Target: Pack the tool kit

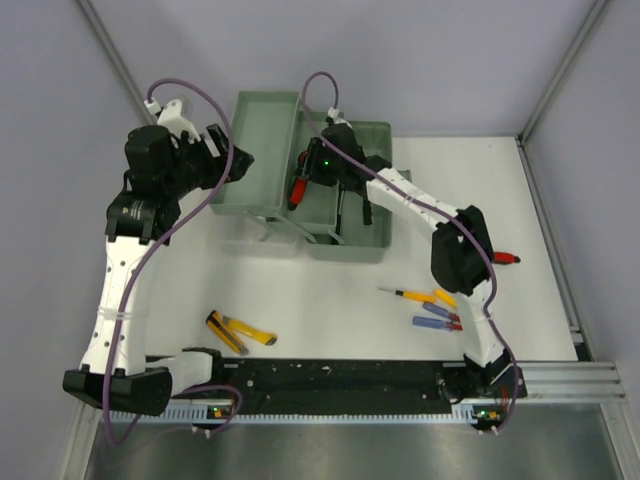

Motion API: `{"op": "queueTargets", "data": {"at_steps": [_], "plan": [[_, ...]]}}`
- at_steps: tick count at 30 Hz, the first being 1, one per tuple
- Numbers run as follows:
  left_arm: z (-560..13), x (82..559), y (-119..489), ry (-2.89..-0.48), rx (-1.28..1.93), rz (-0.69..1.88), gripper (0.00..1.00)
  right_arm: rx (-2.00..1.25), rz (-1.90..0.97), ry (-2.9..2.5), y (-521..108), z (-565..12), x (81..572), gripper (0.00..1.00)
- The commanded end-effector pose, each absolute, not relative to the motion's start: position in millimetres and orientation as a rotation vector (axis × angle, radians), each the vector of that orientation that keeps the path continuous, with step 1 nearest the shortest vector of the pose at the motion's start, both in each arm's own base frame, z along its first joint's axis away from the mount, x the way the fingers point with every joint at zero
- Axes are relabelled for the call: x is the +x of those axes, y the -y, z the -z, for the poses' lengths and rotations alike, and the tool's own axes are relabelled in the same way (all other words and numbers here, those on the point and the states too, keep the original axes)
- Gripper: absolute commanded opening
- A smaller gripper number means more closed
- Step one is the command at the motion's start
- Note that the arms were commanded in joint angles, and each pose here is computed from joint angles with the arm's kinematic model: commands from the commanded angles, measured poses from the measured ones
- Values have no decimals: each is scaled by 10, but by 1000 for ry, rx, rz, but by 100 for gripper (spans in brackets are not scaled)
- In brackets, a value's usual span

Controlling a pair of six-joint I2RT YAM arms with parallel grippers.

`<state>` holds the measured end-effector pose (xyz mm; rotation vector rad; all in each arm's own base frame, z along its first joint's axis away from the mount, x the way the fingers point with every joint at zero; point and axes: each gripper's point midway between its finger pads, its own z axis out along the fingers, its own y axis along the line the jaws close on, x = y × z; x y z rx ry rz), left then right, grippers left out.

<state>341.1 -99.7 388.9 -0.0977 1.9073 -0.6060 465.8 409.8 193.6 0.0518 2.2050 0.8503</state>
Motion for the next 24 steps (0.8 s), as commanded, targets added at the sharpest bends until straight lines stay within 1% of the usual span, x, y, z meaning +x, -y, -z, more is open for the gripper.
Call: {"op": "queueTargets", "data": {"at_steps": [1, 3, 6, 9, 14, 19, 23, 24], "plan": [[-4009, 3354, 978, -1862, -79, 602, 75, 55, -868, -2152, -4176, -2103, 4724, 45], [-4001, 3360, 978, -1864, -78, 601, 75, 56, -875, -2158, -4189, -2084, 4720, 49], [-3992, 3366, 973, -1866, -78, 596, 75, 52, -866, -2161, -4179, -2069, 4720, 49], [-3986, 3370, 961, -1867, -79, 587, 75, 43, -861, -2149, -4158, -2136, 4712, 49], [-3981, 3377, 955, -1869, -77, 581, 76, 42, -793, -2089, -3991, -2423, 4715, 47], [-4011, 3385, 933, -1864, -79, 566, 76, 26, -713, -2006, -3711, -2868, 4626, 47], [-4013, 3386, 925, -1863, -81, 560, 76, 62, -618, -1936, -3269, -3195, 4586, 47], [-4012, 3391, 928, -1863, -80, 562, 76, 86, -595, -1942, -3143, -3160, 4609, 48]]}}
